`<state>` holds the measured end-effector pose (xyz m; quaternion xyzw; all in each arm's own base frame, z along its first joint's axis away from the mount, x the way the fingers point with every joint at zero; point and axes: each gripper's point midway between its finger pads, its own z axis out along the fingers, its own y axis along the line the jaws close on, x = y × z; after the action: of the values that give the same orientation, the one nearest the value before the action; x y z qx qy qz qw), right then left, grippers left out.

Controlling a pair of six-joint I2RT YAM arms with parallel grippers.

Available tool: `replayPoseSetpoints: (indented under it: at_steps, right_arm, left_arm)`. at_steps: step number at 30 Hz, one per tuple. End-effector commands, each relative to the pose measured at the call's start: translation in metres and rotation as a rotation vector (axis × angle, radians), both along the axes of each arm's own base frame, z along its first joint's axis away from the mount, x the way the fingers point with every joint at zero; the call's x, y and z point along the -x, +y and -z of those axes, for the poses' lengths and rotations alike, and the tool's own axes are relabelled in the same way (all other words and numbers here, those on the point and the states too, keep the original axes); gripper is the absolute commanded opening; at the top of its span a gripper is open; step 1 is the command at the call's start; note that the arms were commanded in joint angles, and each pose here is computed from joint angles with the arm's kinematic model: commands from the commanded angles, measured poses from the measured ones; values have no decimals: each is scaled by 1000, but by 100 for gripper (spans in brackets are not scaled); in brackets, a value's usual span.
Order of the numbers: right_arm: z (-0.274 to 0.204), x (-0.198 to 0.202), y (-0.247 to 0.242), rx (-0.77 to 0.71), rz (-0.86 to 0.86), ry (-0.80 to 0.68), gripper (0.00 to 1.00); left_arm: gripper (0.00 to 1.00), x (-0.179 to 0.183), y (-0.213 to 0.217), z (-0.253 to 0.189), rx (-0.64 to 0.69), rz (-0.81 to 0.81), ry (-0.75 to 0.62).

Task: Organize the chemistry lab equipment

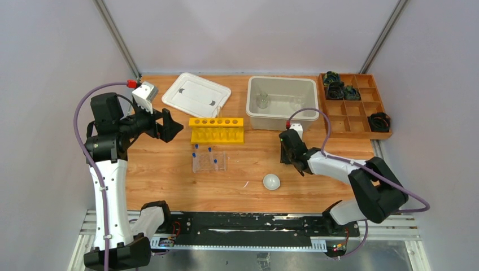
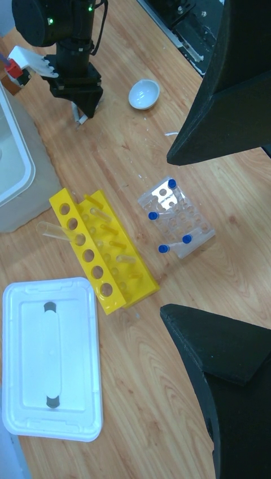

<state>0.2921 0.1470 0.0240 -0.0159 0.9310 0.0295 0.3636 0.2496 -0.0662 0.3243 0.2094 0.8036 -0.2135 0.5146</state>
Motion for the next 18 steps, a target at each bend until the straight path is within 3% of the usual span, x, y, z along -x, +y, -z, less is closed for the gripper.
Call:
replayPoseSetpoints:
  at_steps: [1,14,18]
  right_arm:
    - [3,23,-7,2,-4,24,35]
    - [1,25,-2,30,-58,62,30]
    - [9,28,1,29,-76,92,20]
  left_arm:
    - [100,1,-2,-11,-2,21,-38]
    - [100,3,-2,-15,-8,17,-54]
    - [100,4,-2,-15,-12,15,-59]
